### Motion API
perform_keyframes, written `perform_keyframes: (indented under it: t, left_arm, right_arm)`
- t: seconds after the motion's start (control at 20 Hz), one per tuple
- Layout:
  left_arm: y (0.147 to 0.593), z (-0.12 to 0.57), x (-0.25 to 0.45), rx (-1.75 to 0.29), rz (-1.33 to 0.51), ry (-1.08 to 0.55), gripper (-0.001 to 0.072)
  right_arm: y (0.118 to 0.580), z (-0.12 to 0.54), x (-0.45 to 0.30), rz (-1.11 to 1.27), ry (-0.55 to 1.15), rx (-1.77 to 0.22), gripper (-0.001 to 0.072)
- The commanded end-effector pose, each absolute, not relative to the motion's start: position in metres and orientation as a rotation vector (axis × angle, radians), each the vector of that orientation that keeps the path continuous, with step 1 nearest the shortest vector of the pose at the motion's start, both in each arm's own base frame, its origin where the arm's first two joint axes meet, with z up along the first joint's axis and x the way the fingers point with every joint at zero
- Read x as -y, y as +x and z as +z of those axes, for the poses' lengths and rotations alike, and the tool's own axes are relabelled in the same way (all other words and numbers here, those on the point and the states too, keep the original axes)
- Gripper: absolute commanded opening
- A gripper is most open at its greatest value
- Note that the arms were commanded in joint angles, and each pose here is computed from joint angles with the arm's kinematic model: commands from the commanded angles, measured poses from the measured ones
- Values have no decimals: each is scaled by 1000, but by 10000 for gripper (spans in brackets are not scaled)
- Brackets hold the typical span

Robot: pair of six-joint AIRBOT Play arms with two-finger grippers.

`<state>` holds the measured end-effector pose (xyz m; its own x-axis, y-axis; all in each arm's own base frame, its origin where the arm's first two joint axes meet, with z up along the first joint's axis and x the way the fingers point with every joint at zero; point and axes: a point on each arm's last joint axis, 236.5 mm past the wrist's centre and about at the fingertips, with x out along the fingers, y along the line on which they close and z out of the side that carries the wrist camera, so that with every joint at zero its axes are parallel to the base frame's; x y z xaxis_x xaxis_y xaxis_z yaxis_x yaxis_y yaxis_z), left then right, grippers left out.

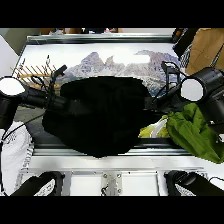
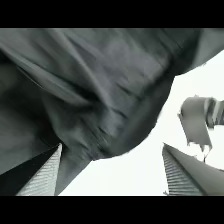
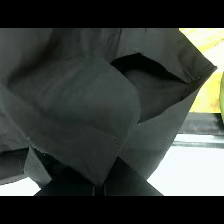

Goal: Fold the clothes and pants, and hang the long-sleeved shirts on hangers.

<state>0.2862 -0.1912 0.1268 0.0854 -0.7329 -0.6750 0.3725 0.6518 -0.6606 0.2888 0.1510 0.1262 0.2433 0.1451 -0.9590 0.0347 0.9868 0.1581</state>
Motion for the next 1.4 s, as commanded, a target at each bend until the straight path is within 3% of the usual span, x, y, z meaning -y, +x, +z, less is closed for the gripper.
perform_keyframes:
  t: [0.0, 0.25, 0.7, 1.0, 1.25, 1.35]
  left_arm:
    - [325, 119, 173, -1165, -747, -439, 660]
    - [367, 108, 118, -1079, -548, -465, 659]
    - [440, 109, -84, -905, 170, -13, 660]
    - [497, 50, -124, -980, 235, 182, 659]
    - [516, -29, -135, -1093, 248, 413, 660]
    - [522, -46, -142, -1095, 291, 429, 660]
  right_arm:
    - [289, 125, -151, 73, 159, -1328, 16]
    - [289, 125, -151, 73, 159, -1328, 15]
    - [290, 123, -152, 72, 158, -1332, 15]
    - [290, 123, -152, 72, 158, -1332, 15]
    - [290, 123, -152, 71, 157, -1334, 15]
    - [290, 123, -152, 72, 157, -1333, 15]
